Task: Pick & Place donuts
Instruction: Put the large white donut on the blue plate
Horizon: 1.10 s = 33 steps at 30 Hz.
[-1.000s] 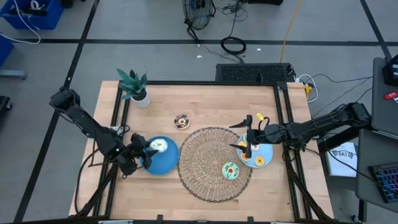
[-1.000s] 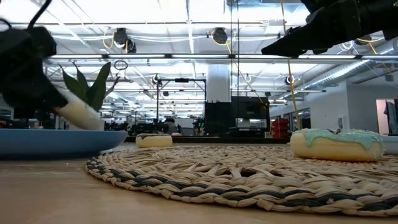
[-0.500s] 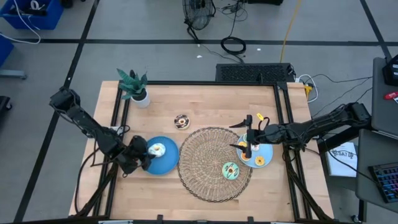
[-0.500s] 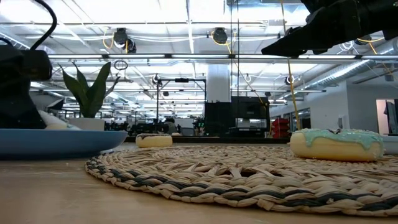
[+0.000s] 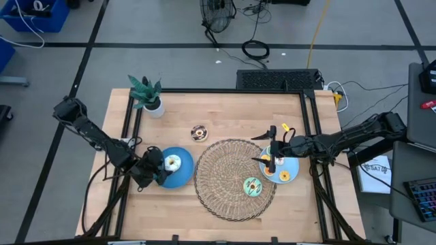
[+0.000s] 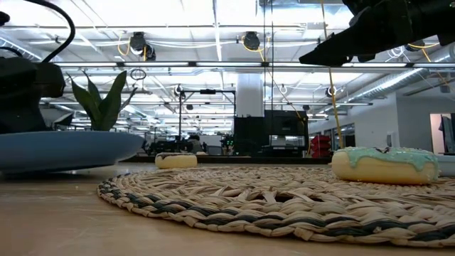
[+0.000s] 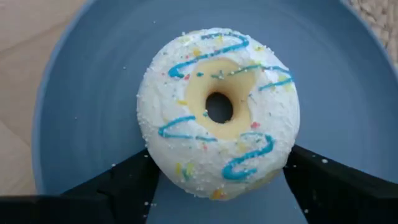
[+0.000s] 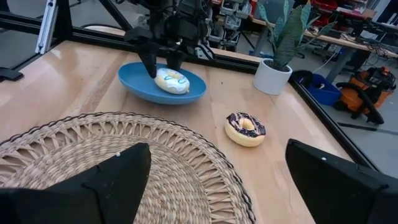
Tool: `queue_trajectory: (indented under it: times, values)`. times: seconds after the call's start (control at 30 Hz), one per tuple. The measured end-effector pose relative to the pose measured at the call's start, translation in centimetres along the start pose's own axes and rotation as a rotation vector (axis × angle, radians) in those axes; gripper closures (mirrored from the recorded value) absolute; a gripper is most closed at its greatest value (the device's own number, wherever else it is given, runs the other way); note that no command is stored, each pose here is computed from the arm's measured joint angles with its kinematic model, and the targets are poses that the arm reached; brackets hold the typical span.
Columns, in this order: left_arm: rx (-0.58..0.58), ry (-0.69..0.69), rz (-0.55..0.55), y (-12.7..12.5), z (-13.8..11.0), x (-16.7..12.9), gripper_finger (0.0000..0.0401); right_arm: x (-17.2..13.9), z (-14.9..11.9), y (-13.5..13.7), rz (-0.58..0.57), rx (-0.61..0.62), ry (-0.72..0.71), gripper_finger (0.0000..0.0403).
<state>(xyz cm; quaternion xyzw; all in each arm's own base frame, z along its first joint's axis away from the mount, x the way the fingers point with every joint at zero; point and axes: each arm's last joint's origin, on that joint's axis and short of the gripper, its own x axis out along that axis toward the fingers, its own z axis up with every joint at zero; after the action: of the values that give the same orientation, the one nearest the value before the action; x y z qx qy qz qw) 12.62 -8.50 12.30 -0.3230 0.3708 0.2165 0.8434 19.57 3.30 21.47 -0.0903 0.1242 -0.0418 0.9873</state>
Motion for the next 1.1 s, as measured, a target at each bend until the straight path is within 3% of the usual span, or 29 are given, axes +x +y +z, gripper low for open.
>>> queue_trajectory:
  times: [0.37, 0.57, 0.83, 0.97, 1.1]
  values:
    - [0.065, -0.021, -0.091, -1.0, 0.2, 0.0, 0.0014, 0.0, 0.0, 0.0, 0.001, 0.001, 0.0, 0.0046]
    - [0.206, -0.099, -0.254, -2.6, 1.0, -0.8, 0.002, 0.0, 0.0, 0.0, 0.001, 0.001, 0.0, 0.0046]
    - [0.456, -0.294, -0.452, -4.2, 3.5, -4.7, 0.0026, 0.0, 0.0, 0.0, 0.001, 0.033, -0.001, 0.0046]
    - [0.492, -0.352, -0.467, -3.5, 4.2, -6.0, 0.0019, 0.0, 0.0, 0.0, 0.001, 0.073, 0.0, 0.0046]
    - [0.532, -0.44, -0.406, -2.7, 4.7, -6.9, 0.0016, 0.0, -0.1, 0.0, 0.002, 0.095, 0.005, 0.0046]
